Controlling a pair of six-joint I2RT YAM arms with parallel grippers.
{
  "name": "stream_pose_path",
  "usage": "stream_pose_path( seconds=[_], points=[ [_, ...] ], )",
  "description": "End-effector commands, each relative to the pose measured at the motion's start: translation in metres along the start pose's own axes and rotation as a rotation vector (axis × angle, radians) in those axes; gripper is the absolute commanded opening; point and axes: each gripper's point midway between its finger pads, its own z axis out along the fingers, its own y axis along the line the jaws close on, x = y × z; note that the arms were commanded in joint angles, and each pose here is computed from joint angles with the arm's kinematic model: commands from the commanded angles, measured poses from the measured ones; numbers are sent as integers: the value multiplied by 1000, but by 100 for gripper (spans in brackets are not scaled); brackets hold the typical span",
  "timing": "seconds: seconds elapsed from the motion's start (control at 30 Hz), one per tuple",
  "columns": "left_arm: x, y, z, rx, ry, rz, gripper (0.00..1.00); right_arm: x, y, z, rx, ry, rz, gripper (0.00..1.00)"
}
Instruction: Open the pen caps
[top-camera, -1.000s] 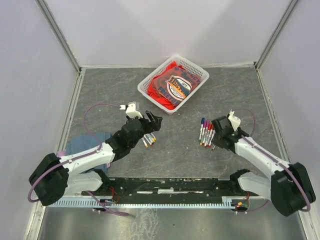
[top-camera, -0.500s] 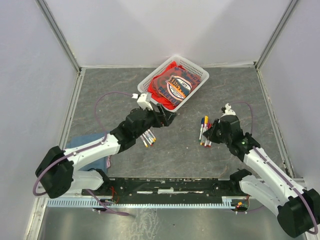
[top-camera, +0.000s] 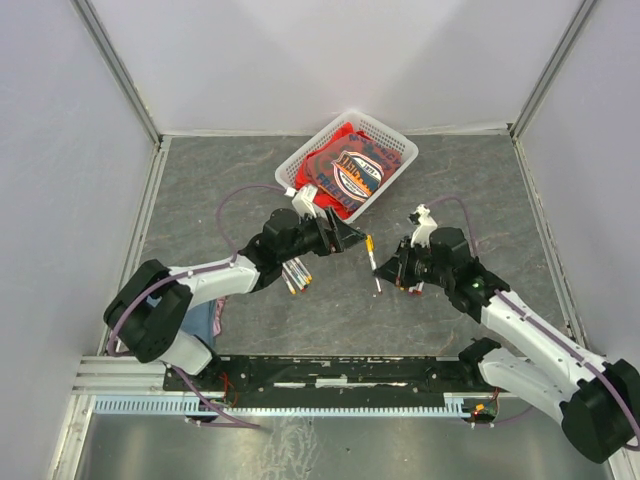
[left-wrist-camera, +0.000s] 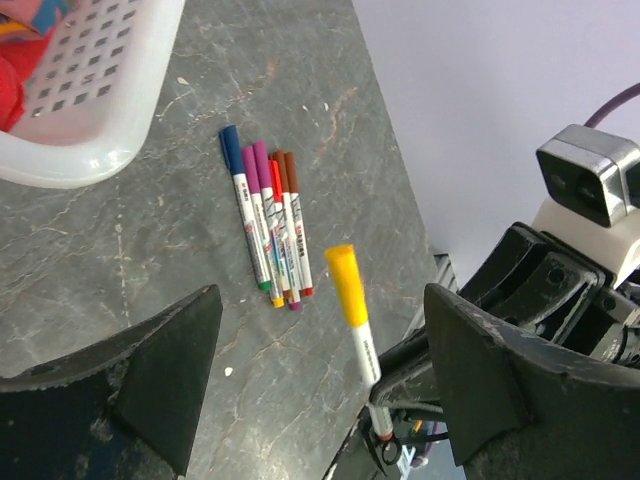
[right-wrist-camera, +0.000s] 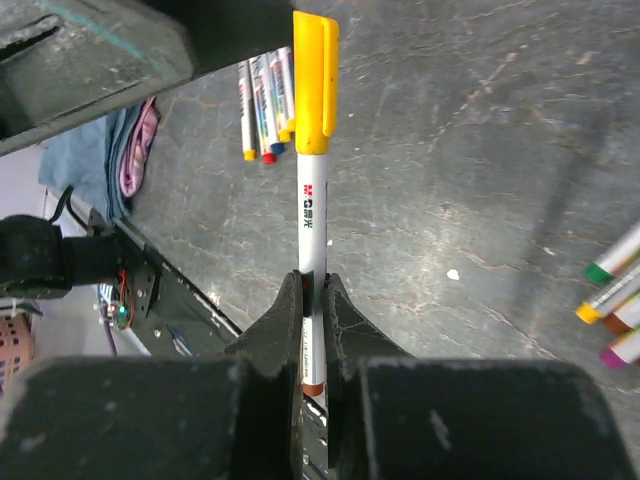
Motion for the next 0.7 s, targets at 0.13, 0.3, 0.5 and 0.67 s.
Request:
stream_pose_path(
  seconds=[0.13,0.3,0.5,0.67],
  points=[
    [-9,-36,5,160,-3,-42,84,-3,38,10,-154,-5,-72,1],
    [-6,-34,7,166,6,-53,78,-4,47,13,-187,-13,-65,1],
    [-4,-34,5,189,15,-68,64,-6,49,18,-192,-17,-60,1],
    [-5,-34,2,200,13,-74,45,-9,48,20,-182,-28,-61,1]
  ],
)
